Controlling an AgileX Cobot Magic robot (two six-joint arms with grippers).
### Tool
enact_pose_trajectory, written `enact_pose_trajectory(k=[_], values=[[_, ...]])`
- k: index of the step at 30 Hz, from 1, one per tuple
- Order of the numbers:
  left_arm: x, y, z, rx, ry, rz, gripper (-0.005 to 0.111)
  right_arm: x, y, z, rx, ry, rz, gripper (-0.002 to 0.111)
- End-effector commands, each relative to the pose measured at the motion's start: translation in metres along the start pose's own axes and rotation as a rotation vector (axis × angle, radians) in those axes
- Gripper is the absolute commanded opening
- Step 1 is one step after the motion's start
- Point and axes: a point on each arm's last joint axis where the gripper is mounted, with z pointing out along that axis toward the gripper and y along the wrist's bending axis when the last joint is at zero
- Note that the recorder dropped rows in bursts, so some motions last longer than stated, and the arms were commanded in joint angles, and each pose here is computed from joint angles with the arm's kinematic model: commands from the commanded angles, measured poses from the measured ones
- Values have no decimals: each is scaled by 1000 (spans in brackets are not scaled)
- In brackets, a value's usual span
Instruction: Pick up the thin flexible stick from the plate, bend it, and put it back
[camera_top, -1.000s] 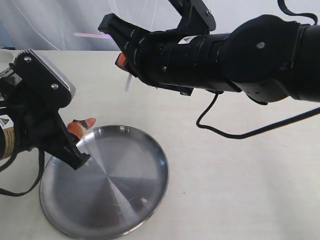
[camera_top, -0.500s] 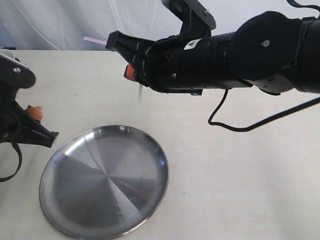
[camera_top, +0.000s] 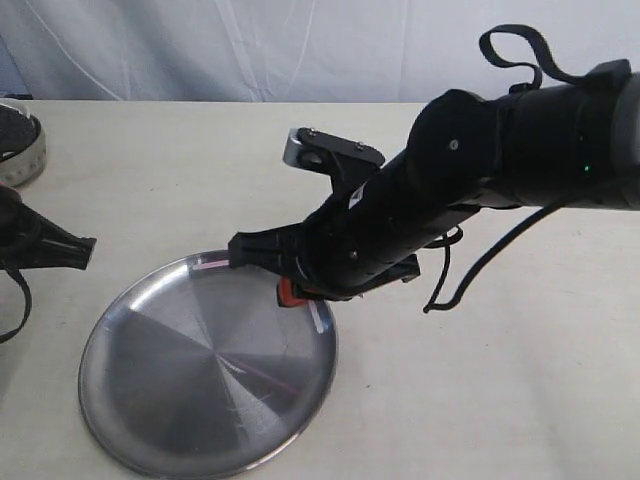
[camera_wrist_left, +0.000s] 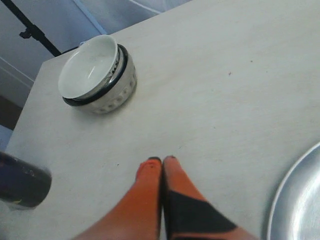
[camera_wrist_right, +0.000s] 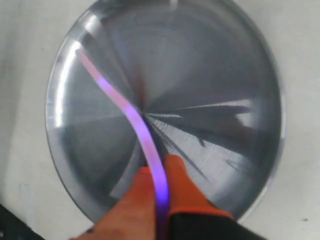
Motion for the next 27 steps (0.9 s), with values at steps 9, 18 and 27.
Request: enact_pose_trajectory(k=[9, 18, 27], values=[[-2, -3, -1, 32, -14, -26, 0, -2, -2, 27, -71, 35, 40, 38], [-5, -15, -3, 171, -31, -68, 0, -15, 10, 7, -83, -35, -66, 31], [-21, -27, -28, 511, -158, -182, 0, -10, 9, -85, 118, -264, -286, 0]])
